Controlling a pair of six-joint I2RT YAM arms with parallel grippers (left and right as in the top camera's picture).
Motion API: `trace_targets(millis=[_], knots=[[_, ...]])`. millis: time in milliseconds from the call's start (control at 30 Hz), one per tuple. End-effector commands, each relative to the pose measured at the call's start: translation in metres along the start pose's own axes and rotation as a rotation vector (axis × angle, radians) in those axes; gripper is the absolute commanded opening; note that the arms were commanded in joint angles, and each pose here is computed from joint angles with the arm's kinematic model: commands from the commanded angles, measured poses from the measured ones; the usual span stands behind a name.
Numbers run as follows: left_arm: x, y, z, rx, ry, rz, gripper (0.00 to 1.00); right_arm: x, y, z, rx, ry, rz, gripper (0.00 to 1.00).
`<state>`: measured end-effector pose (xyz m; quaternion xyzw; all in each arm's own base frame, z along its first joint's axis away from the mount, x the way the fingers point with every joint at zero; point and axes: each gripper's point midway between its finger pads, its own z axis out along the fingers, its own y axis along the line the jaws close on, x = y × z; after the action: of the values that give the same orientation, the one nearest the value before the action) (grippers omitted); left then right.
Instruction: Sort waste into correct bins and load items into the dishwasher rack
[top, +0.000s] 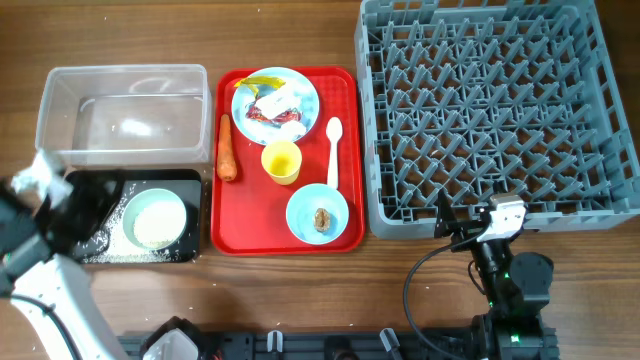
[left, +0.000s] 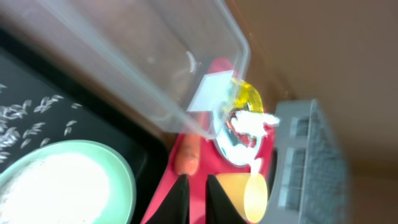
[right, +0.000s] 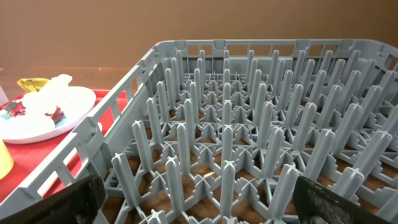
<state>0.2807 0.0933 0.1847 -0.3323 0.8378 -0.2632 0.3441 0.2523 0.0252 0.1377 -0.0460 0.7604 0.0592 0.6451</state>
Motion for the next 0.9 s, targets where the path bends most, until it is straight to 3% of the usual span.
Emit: trace_targets(millis=[0, 167, 300, 433, 867], knots=[[-0.006, -0.016, 0.003, -0.274, -0.059, 0.135, 0.20, -0.002, -0.002, 0.000, 0.010, -0.008, -0.006, 0.99], [0.031, -0.043, 0.033, -0.320, 0.031, 0.271, 0.31, -0.002, -0.002, 0.000, 0.010, -0.008, -0.006, 1.00], [0.060, -0.033, 0.046, -0.366, 0.165, 0.285, 0.29, -0.002, -0.002, 0.000, 0.010, -0.008, -0.006, 1.00], [0.071, 0.005, 0.049, -0.547, 0.245, 0.285, 0.28, -0.002, -0.002, 0.000, 0.010, -0.008, -0.006, 1.00], [0.097, 0.033, 0.054, -0.642, 0.379, 0.225, 0.29, -0.002, -0.002, 0.000, 0.010, -0.008, -0.006, 1.00]])
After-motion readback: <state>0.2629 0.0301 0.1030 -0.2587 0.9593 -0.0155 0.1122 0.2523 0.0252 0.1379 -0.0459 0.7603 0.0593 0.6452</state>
